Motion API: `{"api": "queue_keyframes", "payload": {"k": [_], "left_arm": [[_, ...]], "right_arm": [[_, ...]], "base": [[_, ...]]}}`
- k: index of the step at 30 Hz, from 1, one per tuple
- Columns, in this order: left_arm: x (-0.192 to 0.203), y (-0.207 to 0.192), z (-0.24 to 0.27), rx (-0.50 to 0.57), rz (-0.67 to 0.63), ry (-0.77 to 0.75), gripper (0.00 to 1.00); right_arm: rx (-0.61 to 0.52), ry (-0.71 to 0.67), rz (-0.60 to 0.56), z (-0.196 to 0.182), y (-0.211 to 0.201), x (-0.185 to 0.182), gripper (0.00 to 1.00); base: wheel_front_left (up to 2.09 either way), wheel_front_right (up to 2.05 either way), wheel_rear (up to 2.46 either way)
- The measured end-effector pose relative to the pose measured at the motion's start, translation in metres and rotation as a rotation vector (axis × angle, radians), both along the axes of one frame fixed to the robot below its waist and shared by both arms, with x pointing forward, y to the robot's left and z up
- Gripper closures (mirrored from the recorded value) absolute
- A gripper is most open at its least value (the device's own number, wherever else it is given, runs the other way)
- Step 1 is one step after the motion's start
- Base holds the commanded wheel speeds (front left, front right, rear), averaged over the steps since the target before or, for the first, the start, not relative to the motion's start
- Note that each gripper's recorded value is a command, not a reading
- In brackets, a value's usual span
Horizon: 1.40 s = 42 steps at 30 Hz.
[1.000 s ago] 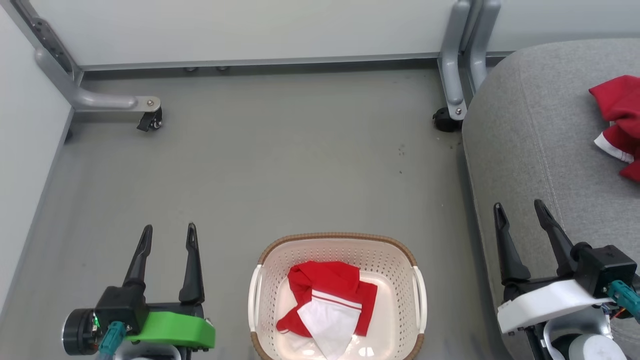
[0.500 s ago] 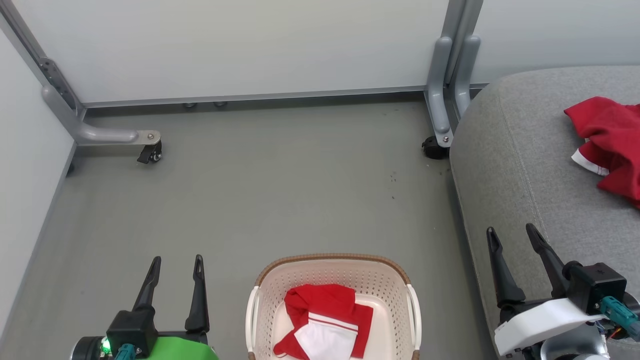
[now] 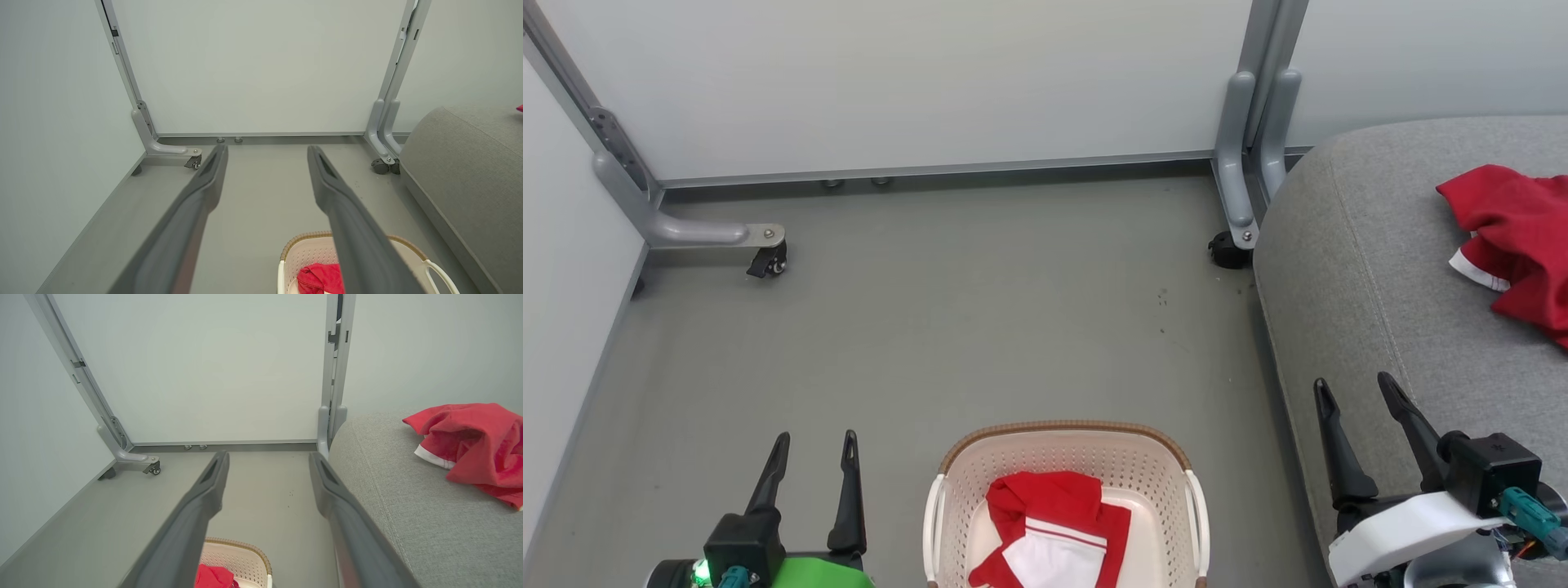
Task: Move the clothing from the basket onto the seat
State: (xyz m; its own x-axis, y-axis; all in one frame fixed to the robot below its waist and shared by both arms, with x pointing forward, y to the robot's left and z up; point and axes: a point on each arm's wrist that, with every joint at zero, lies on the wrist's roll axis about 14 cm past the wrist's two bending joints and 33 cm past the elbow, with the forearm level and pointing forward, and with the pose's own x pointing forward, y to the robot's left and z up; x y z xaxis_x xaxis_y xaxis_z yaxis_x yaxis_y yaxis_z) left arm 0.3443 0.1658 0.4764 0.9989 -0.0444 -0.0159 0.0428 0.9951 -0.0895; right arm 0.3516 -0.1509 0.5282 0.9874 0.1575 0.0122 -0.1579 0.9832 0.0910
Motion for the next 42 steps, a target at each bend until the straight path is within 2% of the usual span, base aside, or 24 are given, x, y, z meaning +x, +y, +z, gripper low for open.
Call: {"api": "queue_keyframes", "payload": {"k": [14,19,30,36,42], "left_arm": [[-0.001,-0.001,-0.007,0.004,-0.005,0.023,0.00],[0.001,-0.011,-0.011,0.005,-0.049,0.032,0.00],[0.038,-0.086,-0.032,0.022,-0.309,0.108,0.00],[0.061,-0.117,-0.066,0.042,-0.420,0.205,0.00],[0.072,-0.145,-0.115,0.043,-0.531,0.348,0.00]], "right_arm": [[-0.002,0.000,-0.007,0.001,-0.002,-0.001,0.00],[-0.005,0.004,-0.005,0.001,-0.002,0.001,0.00],[-0.008,-0.052,0.007,0.016,0.003,0.038,0.00],[-0.005,-0.073,0.010,0.013,0.005,0.068,0.00],[-0.009,-0.050,0.016,-0.008,0.007,0.096,0.00]], "base": [[0.00,0.00,0.00],[0.00,0.00,0.00],[0.00,0.00,0.00],[0.00,0.00,0.00],[0.00,0.00,0.00]]}}
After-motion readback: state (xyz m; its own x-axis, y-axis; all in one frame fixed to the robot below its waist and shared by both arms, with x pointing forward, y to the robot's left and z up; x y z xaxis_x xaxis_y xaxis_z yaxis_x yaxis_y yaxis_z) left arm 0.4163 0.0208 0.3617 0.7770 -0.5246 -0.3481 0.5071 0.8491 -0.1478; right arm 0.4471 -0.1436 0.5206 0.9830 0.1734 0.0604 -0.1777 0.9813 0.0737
